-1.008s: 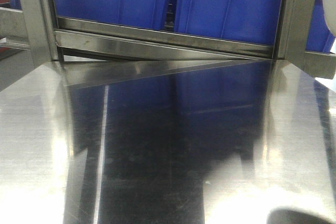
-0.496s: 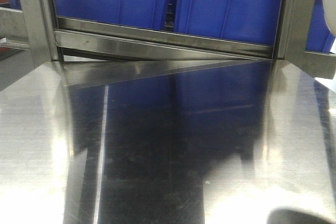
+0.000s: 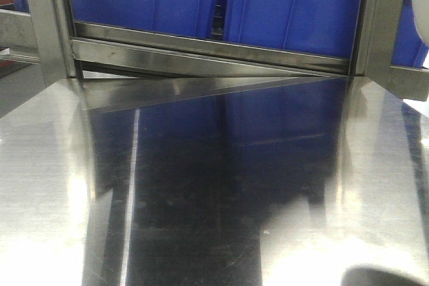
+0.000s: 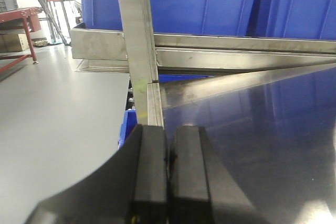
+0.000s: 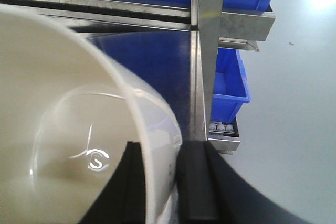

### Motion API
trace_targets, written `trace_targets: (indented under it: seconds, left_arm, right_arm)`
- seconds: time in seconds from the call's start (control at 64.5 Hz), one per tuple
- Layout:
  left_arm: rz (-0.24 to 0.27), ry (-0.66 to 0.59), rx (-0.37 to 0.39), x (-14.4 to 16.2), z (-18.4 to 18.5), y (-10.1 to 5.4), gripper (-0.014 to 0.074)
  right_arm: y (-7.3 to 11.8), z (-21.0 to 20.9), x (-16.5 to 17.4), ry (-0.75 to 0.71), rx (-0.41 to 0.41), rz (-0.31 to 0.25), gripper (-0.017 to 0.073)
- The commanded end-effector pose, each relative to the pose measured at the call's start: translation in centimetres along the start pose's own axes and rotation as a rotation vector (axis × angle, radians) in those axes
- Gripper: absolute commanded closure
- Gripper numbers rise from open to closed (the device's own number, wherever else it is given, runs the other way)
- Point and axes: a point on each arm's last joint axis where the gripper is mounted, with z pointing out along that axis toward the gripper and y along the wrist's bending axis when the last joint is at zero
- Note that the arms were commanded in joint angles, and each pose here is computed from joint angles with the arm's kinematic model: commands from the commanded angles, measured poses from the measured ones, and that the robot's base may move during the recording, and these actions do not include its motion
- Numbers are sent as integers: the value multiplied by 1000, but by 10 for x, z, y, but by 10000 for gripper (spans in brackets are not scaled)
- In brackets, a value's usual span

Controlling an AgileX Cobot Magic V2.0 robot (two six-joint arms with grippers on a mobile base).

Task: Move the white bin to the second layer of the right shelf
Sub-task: 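Lift the white bin off the table with the right gripper, then back the base away from the table holding the bin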

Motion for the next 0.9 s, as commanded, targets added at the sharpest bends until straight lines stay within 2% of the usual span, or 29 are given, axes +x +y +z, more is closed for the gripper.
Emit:
trace_targets:
  seconds: [0.0,0.884]
  left_arm:
    - [-1,-62,-6,4,0,0,509]
    - [-1,-62,-6,4,0,0,509]
  right_arm:
    - [2,-5,-17,-128,-22,-8,489]
    - [2,-5,-17,-127,-22,-8,489]
